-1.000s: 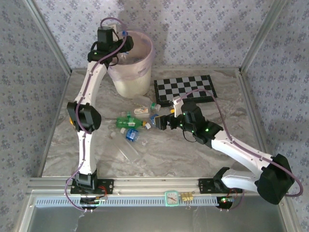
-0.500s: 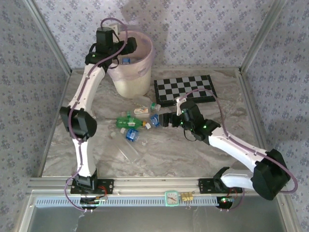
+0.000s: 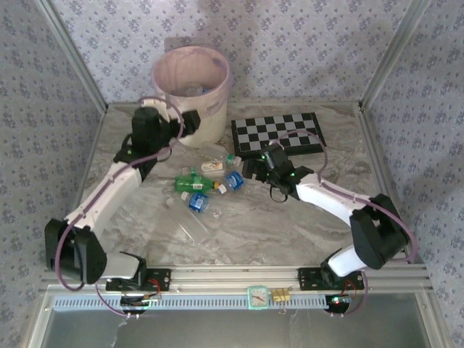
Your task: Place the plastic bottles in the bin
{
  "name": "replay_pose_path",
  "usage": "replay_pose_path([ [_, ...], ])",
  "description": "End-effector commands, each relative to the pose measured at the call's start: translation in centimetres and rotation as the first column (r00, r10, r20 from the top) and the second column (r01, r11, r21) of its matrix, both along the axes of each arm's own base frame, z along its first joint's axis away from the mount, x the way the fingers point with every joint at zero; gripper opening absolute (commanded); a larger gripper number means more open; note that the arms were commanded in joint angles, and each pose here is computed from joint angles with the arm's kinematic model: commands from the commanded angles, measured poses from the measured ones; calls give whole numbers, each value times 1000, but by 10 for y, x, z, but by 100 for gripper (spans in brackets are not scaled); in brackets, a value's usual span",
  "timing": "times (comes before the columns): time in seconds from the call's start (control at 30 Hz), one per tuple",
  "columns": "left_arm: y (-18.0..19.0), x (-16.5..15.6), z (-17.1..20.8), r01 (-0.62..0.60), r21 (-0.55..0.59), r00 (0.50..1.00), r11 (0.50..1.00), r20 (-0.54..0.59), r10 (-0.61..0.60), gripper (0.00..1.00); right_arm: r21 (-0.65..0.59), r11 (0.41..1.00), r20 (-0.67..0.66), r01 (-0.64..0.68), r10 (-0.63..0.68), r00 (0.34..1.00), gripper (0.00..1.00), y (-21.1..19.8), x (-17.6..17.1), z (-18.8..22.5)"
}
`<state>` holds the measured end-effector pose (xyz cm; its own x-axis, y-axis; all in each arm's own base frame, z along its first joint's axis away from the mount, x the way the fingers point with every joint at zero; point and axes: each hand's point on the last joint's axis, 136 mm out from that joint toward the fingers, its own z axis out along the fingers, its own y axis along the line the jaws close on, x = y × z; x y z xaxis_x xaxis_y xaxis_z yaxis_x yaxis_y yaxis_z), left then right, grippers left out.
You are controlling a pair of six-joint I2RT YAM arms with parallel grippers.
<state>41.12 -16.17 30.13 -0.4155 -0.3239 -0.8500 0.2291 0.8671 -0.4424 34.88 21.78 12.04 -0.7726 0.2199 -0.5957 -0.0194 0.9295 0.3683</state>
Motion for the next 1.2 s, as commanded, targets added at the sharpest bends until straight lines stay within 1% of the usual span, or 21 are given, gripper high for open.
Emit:
replay_pose_path([
  [0.0, -7, -27, -1, 3, -87, 1000, 996, 28, -1, 100, 53, 994, -17, 97, -96, 995, 100, 4, 19, 1],
  [0.1, -10, -51, -38, 1, -117, 998, 993, -64, -8, 100, 88, 989, -54, 117, -112, 992, 100, 13, 30, -9],
  [0.2, -13, -69, -68, -13, -137, 991, 991, -136, -6, 100, 132, 980, -85, 151, -141, 986, 98, 21, 38, -19],
  [0.3, -11, -81, -94, -47, -135, 980, 990, -199, 19, 100, 138, 970, -99, 198, -186, 978, 96, 24, 43, -29],
  [0.37, -5, -83, -110, -96, -136, 967, 986, -248, 60, 100, 129, 964, -101, 233, -221, 970, 96, 24, 43, -36],
  [0.43, -2, -84, -120, -127, -142, 959, 982, -272, 84, 100, 138, 954, -101, 266, -254, 962, 95, 25, 44, -39],
  [0.53, -2, -84, -125, -142, -154, 954, 978, -284, 94, 100, 152, 941, -100, 303, -291, 952, 95, 26, 45, -45],
  [0.87, -6, -80, -124, -132, -146, 954, 980, -287, 86, 100, 154, 902, -126, 402, -386, 914, 90, 16, 48, -67],
  [1.07, -10, -80, -126, -127, -145, 953, 981, -293, 80, 100, 134, 896, -134, 422, -406, 904, 87, 15, 48, -78],
  [1.17, -11, -80, -125, -124, -144, 953, 982, -293, 77, 100, 125, 900, -140, 417, -400, 906, 82, 18, 47, -83],
])
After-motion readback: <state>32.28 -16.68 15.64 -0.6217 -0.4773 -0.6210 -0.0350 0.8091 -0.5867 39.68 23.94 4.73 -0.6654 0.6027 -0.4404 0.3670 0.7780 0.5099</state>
